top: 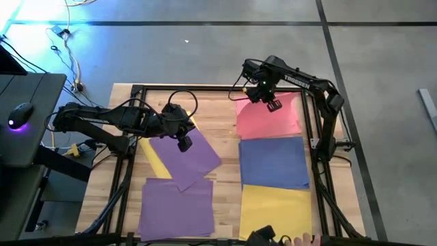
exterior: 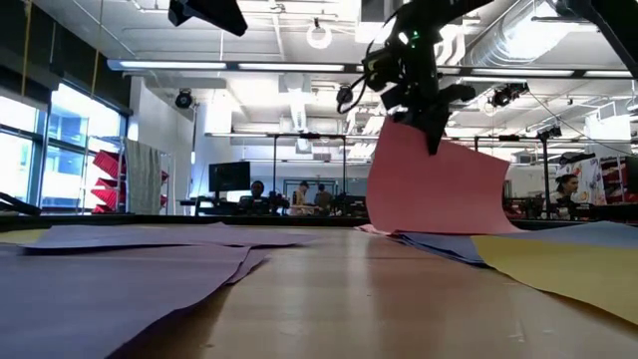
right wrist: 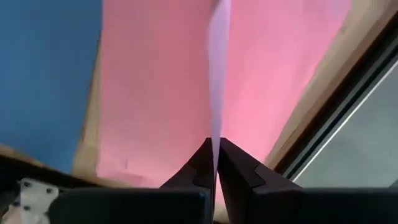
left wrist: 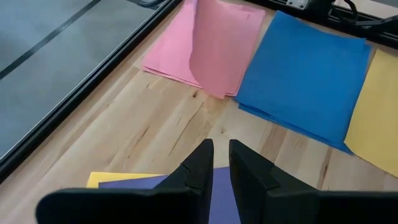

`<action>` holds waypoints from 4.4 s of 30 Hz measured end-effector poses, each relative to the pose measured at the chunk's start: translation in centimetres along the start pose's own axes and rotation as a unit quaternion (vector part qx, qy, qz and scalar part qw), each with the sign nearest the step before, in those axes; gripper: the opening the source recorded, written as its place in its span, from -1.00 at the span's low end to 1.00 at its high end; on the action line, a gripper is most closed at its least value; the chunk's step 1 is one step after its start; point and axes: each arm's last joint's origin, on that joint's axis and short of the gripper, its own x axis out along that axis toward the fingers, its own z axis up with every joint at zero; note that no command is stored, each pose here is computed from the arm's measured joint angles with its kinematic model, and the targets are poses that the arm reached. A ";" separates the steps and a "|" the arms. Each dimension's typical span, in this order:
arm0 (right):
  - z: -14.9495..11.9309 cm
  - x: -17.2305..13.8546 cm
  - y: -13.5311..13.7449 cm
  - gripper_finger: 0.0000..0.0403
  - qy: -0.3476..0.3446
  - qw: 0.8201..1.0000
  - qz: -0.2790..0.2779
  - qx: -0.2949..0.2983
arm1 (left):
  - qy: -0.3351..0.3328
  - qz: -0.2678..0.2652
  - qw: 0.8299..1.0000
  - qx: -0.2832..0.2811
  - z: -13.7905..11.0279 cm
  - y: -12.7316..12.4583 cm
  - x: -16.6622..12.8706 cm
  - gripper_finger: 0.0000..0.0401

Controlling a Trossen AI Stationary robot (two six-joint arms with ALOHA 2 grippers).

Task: Organize paper
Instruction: Stack the pink paper on the top right of the table

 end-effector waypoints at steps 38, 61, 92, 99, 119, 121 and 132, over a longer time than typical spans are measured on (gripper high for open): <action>-1.5 7.0 -1.7 -1.00 0.015 0.999 -0.012 0.035 | 0.001 0.003 1.000 -0.018 0.0 0.0 0.0 -0.85; -0.9 6.9 -2.6 -1.00 -0.026 0.998 -0.055 0.025 | 0.001 0.003 1.000 -0.027 0.0 0.0 0.0 -0.85; -0.6 9.1 -3.8 -0.37 0.040 0.989 -0.088 0.109 | 0.004 -0.002 0.999 -0.048 -0.1 0.0 0.0 -0.85; -1.4 8.2 -3.5 -0.08 0.113 0.972 -0.136 0.157 | 0.004 -0.002 0.999 -0.048 -0.1 0.0 0.0 -0.85; -0.5 10.8 4.0 -0.96 -0.068 0.916 0.121 0.377 | 0.006 0.005 0.999 -0.039 -0.1 0.1 0.0 -0.85; 0.0 11.8 4.5 -0.96 -0.070 0.915 0.105 0.382 | 0.004 0.008 0.999 -0.037 -0.1 0.1 0.0 -0.85; -2.1 14.6 3.6 -1.00 -0.094 0.894 0.041 0.437 | 0.000 0.017 0.999 -0.035 -0.1 0.2 0.0 -0.85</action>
